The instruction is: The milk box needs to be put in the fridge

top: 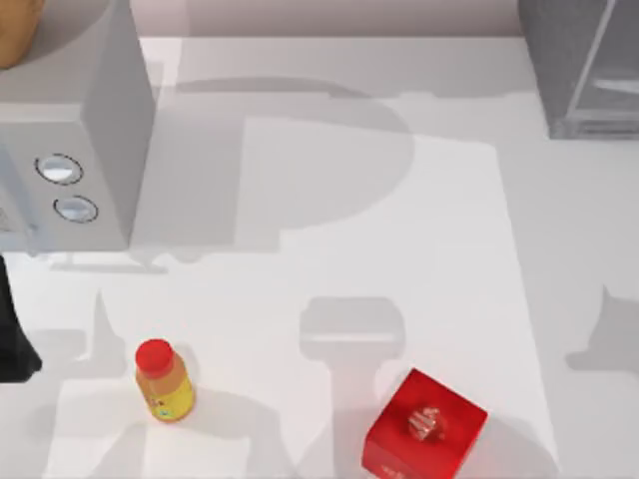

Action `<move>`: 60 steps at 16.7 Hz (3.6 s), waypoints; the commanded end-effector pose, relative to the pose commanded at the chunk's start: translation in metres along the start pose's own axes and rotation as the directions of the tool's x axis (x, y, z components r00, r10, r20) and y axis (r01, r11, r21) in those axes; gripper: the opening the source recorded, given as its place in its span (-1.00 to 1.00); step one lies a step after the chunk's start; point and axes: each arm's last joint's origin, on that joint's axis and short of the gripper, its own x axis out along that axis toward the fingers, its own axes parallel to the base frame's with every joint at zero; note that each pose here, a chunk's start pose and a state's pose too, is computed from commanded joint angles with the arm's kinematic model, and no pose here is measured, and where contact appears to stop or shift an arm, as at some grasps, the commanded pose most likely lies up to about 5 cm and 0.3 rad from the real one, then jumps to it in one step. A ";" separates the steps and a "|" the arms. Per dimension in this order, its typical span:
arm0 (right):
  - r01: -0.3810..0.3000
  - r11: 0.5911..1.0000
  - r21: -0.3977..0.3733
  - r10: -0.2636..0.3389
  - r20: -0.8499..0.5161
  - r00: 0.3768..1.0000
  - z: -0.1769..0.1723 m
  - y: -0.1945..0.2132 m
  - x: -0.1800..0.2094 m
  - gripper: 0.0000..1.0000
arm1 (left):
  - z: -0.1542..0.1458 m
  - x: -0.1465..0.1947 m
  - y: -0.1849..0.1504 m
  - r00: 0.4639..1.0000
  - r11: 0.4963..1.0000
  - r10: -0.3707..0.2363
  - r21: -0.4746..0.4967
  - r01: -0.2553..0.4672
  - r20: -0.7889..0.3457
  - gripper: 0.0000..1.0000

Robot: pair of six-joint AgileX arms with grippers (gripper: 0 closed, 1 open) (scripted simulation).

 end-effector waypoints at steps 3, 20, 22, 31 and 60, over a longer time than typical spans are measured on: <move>0.052 0.997 -0.059 -0.049 0.047 0.998 -0.015 -0.010 -0.003 -1.00 | 0.000 0.000 0.000 1.000 1.000 0.000 0.000 0.000 0.000 1.00; 0.075 0.994 -0.080 -0.070 0.061 0.996 0.036 -0.018 0.026 -1.00 | 0.000 0.000 0.000 1.000 1.000 0.000 0.000 0.000 0.000 1.00; 0.075 0.995 -0.072 -0.071 0.058 0.996 0.053 -0.022 0.049 -1.00 | 0.000 0.000 0.000 1.000 1.000 0.000 0.000 0.000 0.000 1.00; 0.067 0.996 -0.063 -0.064 0.049 0.997 0.057 -0.075 0.197 -1.00 | 0.000 0.000 0.000 1.000 1.000 0.000 0.000 0.000 0.000 1.00; 0.049 0.996 -0.072 -0.042 0.095 0.995 -0.010 -0.146 0.385 -1.00 | 0.000 0.000 0.000 1.000 1.000 0.000 0.000 0.000 0.000 1.00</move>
